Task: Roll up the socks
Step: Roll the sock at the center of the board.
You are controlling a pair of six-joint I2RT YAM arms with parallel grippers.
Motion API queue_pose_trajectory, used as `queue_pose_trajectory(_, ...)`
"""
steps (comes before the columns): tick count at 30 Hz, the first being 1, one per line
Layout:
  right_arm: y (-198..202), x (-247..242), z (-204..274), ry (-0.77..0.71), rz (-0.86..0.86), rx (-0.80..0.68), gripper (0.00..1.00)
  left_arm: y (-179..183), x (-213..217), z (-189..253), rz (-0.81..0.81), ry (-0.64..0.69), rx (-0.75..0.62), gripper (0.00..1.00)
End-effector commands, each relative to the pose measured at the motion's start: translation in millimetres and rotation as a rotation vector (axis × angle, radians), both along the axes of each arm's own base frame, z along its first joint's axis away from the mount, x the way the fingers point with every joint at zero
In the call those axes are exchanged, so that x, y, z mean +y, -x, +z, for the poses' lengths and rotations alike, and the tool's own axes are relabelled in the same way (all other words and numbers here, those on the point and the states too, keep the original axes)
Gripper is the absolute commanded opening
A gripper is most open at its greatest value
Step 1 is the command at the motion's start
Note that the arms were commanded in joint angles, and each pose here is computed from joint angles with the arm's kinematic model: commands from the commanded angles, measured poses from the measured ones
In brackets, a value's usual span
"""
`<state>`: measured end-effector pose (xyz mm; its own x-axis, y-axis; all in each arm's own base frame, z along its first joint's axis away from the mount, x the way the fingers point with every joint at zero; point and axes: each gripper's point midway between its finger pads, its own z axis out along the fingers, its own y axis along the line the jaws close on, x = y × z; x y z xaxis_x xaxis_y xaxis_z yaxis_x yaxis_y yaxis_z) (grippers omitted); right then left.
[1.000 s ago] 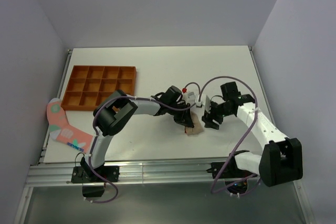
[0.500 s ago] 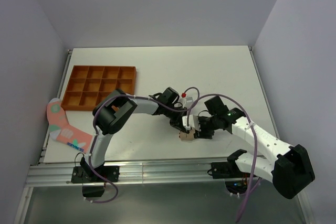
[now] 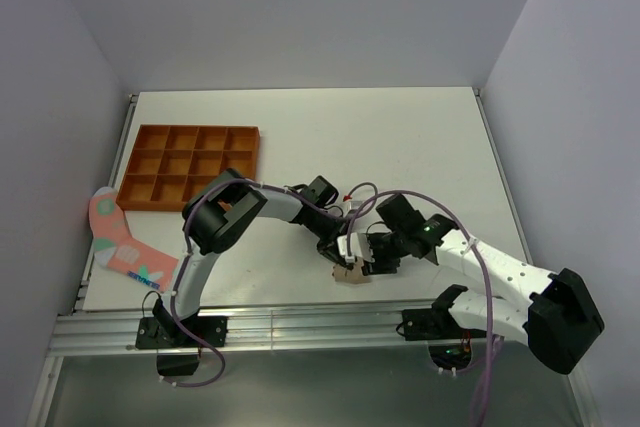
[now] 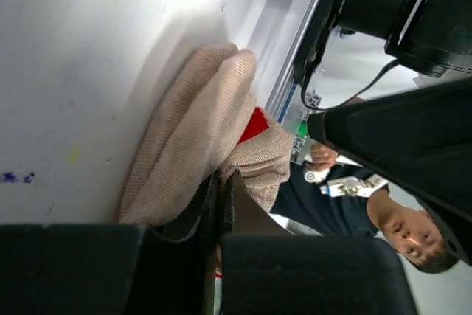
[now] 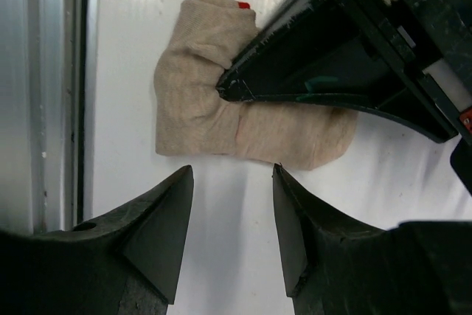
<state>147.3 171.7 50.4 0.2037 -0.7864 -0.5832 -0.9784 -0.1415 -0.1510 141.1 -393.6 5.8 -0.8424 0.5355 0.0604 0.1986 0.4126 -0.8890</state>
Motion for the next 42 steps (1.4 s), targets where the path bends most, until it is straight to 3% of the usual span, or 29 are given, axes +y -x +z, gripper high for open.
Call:
queue_pose_trajectory(1, 5, 12, 5, -0.027, 0.016, -0.007, 0.54, 39, 99, -125, -0.024, -0.565, -0.052, 0.00)
queue_pose_trajectory(17, 37, 31, -9, 0.001, 0.078, 0.029, 0.54, 29, 97, -126, 0.040, -0.608, -0.077, 0.00)
queue_pose_trajectory(27, 28, 34, -22, 0.034, 0.031, -0.013, 0.50, 30, 95, -121, 0.058, -0.591, -0.074, 0.00)
queue_pose_trajectory(37, 24, 29, -34, 0.058, -0.014, -0.012, 0.31, 27, 87, -110, 0.138, -0.559, -0.061, 0.03)
queue_pose_trajectory(42, 26, 24, -27, 0.028, 0.004, 0.035, 0.29, 14, 77, -94, 0.281, -0.548, -0.072, 0.09)
